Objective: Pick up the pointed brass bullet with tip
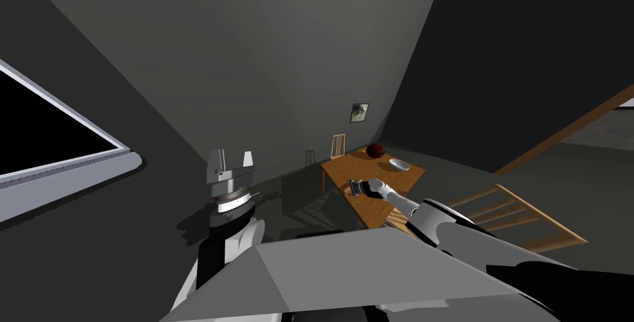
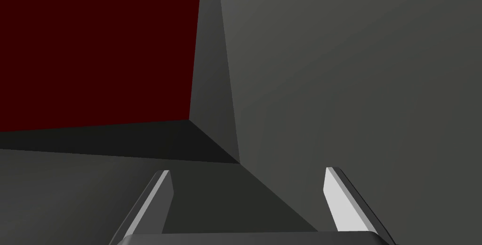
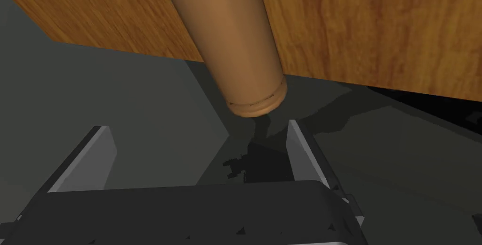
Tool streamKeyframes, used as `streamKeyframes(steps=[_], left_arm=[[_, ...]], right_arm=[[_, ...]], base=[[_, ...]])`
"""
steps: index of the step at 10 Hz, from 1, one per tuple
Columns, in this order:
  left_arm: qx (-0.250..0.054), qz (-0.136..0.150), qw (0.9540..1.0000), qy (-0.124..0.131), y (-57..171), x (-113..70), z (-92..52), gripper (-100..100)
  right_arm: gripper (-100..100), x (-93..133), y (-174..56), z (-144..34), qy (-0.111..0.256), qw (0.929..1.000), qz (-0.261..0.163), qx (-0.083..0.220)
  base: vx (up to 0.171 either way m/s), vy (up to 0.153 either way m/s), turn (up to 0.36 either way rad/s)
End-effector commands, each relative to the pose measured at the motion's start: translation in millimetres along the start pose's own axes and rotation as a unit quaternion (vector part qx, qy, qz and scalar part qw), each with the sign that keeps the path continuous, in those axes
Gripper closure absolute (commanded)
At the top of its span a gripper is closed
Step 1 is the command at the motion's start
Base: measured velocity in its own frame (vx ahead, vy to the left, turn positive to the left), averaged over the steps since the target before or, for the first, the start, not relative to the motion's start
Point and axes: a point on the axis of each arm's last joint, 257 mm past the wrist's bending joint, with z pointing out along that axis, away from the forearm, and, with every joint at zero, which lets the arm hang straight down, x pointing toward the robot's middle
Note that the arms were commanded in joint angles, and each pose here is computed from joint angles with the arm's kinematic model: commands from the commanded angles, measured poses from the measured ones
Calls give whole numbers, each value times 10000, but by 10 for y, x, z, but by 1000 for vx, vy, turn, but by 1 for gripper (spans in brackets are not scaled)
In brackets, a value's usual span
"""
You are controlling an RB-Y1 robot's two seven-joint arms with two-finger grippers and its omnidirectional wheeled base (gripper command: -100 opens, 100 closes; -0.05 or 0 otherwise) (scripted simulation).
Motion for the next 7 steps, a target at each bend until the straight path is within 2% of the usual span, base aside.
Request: streamKeyframes(steps=[1, 2, 4, 5, 6, 7], left_arm=[[0, 0, 10000, 0, 0, 0, 0, 0], [0, 0, 10000, 0, 0, 0, 0, 0], [0, 0, 10000, 0, 0, 0, 0, 0], [0, 0, 10000, 0, 0, 0, 0, 0], [0, 0, 10000, 0, 0, 0, 0, 0], [0, 0, 10000, 0, 0, 0, 0, 0]], right_arm=[[-100, 202, 156, -57, 208, 9996, -55, -170], [-100, 202, 156, -57, 208, 9996, -55, -170], [-100, 602, 366, -230, 621, 9961, -330, -529], [-100, 561, 327, -214, 580, 9964, -371, -499], [-100, 632, 395, -241, 650, 9959, -300, -551], [-100, 801, 482, -332, 823, 9933, -399, -705]], base=[[87, 3, 29], [36, -4, -10], [85, 1, 71], [94, 8, 27], [39, 16, -4], [54, 13, 46]])
